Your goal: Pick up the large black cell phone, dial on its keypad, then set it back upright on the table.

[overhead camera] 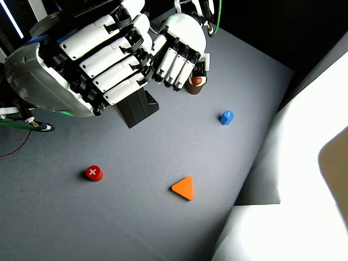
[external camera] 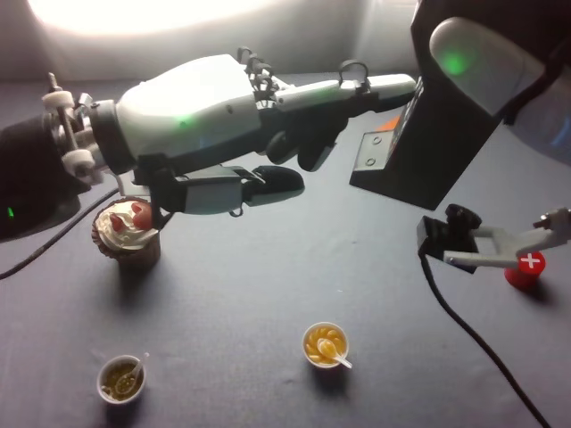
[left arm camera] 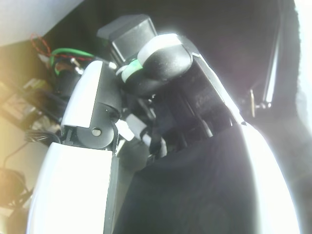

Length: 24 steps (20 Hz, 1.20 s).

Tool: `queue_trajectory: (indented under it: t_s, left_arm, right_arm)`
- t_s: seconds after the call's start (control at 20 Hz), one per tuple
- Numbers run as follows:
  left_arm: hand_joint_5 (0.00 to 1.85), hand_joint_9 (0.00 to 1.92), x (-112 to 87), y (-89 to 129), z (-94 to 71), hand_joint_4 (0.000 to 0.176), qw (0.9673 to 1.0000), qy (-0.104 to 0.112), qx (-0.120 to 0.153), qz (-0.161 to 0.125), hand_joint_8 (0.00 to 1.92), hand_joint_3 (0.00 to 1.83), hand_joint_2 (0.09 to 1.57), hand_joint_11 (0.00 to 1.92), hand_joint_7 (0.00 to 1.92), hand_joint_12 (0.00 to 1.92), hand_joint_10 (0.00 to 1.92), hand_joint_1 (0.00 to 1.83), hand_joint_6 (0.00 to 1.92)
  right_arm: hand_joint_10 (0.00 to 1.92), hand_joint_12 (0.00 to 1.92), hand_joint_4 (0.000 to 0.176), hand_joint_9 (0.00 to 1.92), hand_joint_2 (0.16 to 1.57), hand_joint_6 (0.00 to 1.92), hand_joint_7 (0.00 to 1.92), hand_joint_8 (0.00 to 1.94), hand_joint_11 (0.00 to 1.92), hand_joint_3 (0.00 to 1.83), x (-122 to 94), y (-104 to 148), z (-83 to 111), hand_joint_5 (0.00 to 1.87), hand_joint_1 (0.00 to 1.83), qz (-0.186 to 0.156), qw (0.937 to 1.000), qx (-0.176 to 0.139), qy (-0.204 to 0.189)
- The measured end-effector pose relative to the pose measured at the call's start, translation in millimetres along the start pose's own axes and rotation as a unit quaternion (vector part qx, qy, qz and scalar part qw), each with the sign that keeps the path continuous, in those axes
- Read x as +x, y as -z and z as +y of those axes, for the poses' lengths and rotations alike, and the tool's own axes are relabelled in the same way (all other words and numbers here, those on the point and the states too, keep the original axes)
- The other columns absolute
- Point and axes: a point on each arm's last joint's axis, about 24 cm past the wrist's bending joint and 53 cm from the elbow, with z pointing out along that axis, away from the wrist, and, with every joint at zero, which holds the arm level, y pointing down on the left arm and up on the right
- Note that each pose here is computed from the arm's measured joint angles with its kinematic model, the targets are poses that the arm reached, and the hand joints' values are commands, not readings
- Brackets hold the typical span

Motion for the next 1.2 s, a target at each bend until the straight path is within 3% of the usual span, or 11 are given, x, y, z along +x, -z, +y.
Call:
queue_trajectory:
  t_s: [0.15, 0.25, 0.3, 0.45, 0.55, 0.7, 0.85, 0.95, 1.0, 1.1, 1.2]
  left_arm:
    - [0.03, 0.85, -15.2, 25.5, 11.5, 0.129, 0.9995, -0.019, -0.022, 0.010, 1.63, 0.00, 1.30, 0.94, 0.63, 1.92, 1.92, 1.30, 0.00]
    - [0.03, 0.85, -37.1, 40.3, 13.8, 0.129, 0.9991, -0.025, -0.032, -0.004, 1.63, 0.00, 1.30, 0.94, 0.63, 1.92, 1.92, 1.30, 0.00]
    - [0.02, 0.87, -46.0, 45.6, 12.4, 0.121, 0.9992, -0.022, -0.032, -0.011, 1.62, 0.00, 1.30, 0.97, 0.63, 1.92, 1.92, 1.30, 0.00]
    - [0.03, 0.84, -52.9, 53.8, 9.4, 0.121, 0.9994, -0.014, -0.031, -0.009, 1.59, 0.00, 1.29, 0.94, 0.65, 1.92, 1.92, 1.30, 0.00]
    - [0.03, 0.92, -59.6, 57.2, 5.6, 0.107, 0.9995, 0.007, -0.026, -0.018, 1.56, 0.00, 1.28, 1.03, 0.67, 1.92, 1.92, 1.31, 0.00]
    - [0.03, 0.86, -73.3, 61.9, -6.4, 0.126, 0.9978, 0.052, -0.007, -0.041, 1.60, 0.00, 1.29, 0.97, 0.64, 1.92, 1.92, 1.30, 0.00]
    - [0.02, 0.87, -56.5, 59.1, -23.5, 0.129, 0.9960, 0.086, 0.020, -0.017, 1.59, 0.00, 1.29, 0.99, 0.65, 1.92, 1.92, 1.30, 0.00]
    - [0.03, 0.89, -42.0, 58.2, -33.0, 0.133, 0.9954, 0.090, 0.031, 0.010, 1.60, 0.00, 1.29, 1.01, 0.64, 1.92, 1.92, 1.30, 0.00]
    - [0.03, 0.88, -39.1, 58.9, -36.0, 0.137, 0.9955, 0.086, 0.037, 0.018, 1.61, 0.00, 1.29, 1.00, 0.63, 1.92, 1.92, 1.30, 0.00]
    - [0.03, 0.89, -31.4, 59.8, -44.3, 0.142, 0.9964, 0.055, 0.051, 0.040, 1.59, 0.00, 1.29, 1.01, 0.65, 1.92, 1.92, 1.30, 0.00]
    - [0.03, 0.90, -25.8, 59.7, -54.3, 0.135, 0.9961, 0.003, 0.072, 0.051, 1.61, 0.00, 1.29, 1.03, 0.64, 1.92, 1.92, 1.30, 0.00]
  right_arm:
    - [1.23, 1.72, 0.000, 0.87, 1.15, 1.12, 0.89, 1.01, 0.70, 0.00, 1.9, 0.0, -1.3, 0.82, 1.48, 0.004, 1.0000, 0.002, -0.001]
    - [1.22, 1.71, 0.000, 0.87, 1.15, 1.12, 0.89, 1.01, 0.70, 0.00, 1.5, 0.0, -1.8, 0.82, 1.48, 0.003, 1.0000, 0.003, -0.001]
    - [1.22, 1.71, 0.000, 0.87, 1.15, 1.11, 0.88, 1.02, 0.70, 0.00, 1.8, 0.0, -2.1, 0.82, 1.48, 0.003, 1.0000, 0.004, -0.001]
    - [1.17, 1.67, 0.000, 0.90, 1.14, 1.10, 0.89, 0.98, 0.75, 0.00, 0.9, -0.2, -1.0, 0.83, 1.48, 0.002, 1.0000, 0.002, 0.000]
    - [1.17, 1.67, 0.000, 0.90, 1.14, 1.10, 0.90, 0.97, 0.74, 0.00, -1.2, 0.2, 0.0, 0.83, 1.49, 0.001, 1.0000, 0.002, 0.003]
    - [1.19, 1.69, 0.000, 0.90, 1.15, 1.11, 0.89, 0.98, 0.72, 0.00, -8.1, 2.6, -1.2, 0.81, 1.48, -0.005, 0.9999, 0.005, 0.010]
    - [1.22, 1.70, 0.000, 0.87, 1.15, 1.12, 0.87, 1.03, 0.72, 0.00, -17.4, 9.0, -2.6, 0.81, 1.48, -0.012, 0.9998, 0.005, 0.018]
    - [1.21, 1.70, 0.000, 0.88, 1.15, 1.13, 0.87, 1.01, 0.73, 0.00, -23.1, 13.5, -8.2, 0.82, 1.48, -0.017, 0.9996, 0.013, 0.019]
    - [1.21, 1.70, 0.000, 0.88, 1.15, 1.12, 0.88, 1.00, 0.71, 0.00, -28.1, 15.3, -8.9, 0.83, 1.48, -0.027, 0.9994, 0.015, 0.016]
    - [1.21, 1.70, 0.000, 0.88, 1.15, 1.09, 0.89, 0.99, 0.71, 0.00, -40.9, 22.7, -10.5, 0.84, 1.48, -0.043, 0.9987, 0.022, 0.016]
    - [1.22, 1.70, 0.000, 0.88, 1.15, 1.09, 0.89, 0.98, 0.71, 0.00, -49.4, 31.2, -17.6, 0.84, 1.48, -0.058, 0.9977, 0.032, 0.012]
